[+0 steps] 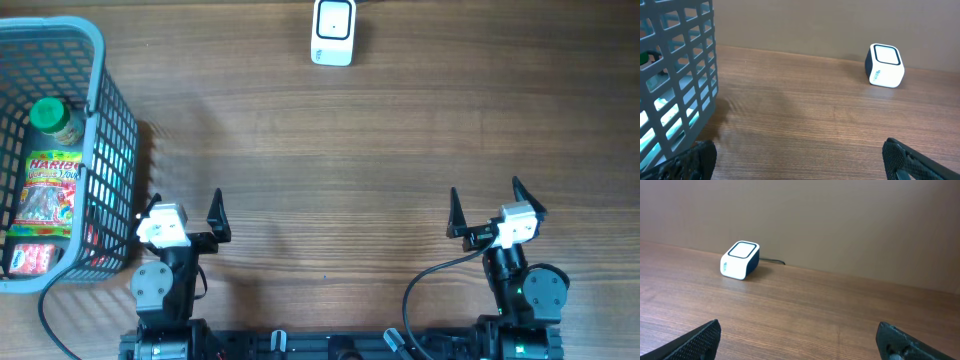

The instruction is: Scan the item barcode

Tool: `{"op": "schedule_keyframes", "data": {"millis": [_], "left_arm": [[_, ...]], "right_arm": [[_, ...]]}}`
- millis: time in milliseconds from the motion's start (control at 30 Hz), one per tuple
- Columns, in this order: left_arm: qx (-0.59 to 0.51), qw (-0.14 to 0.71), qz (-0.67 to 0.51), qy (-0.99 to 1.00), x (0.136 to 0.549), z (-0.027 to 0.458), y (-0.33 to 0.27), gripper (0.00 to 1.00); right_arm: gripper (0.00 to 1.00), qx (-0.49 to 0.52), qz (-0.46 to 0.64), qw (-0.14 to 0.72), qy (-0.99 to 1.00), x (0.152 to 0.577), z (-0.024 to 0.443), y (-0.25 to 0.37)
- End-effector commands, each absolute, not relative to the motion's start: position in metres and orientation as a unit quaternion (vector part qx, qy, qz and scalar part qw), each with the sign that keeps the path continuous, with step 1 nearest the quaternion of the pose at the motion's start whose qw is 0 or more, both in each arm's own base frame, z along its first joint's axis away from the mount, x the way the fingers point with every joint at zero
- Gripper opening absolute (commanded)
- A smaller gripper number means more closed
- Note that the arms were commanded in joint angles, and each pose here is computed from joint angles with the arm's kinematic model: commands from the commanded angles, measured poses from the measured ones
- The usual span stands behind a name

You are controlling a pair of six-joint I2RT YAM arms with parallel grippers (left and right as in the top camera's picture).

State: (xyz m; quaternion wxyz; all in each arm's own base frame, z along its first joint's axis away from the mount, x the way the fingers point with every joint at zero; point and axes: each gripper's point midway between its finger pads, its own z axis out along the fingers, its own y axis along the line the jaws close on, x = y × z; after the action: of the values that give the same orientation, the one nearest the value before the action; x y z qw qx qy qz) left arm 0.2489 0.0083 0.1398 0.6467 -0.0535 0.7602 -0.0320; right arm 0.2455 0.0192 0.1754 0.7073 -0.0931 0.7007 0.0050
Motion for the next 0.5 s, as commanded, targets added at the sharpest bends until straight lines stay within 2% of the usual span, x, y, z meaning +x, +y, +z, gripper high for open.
{"op": "schedule_keyframes", "data": {"millis": [0,467], "left_arm": [[-0.048,0.644,-0.026,0.763,0.2491,0.1349,0.0084,1.0],[-0.048,0.644,-0.026,0.763,0.2491,0.1349,0.0084,1.0]], "right_arm": [[1.0,-0.092,-0.001,0.711,0.697,0.2454,0.1775,0.0181],[1.0,-0.092,-0.001,0.711,0.697,0.2454,0.1775,0.0181]]}}
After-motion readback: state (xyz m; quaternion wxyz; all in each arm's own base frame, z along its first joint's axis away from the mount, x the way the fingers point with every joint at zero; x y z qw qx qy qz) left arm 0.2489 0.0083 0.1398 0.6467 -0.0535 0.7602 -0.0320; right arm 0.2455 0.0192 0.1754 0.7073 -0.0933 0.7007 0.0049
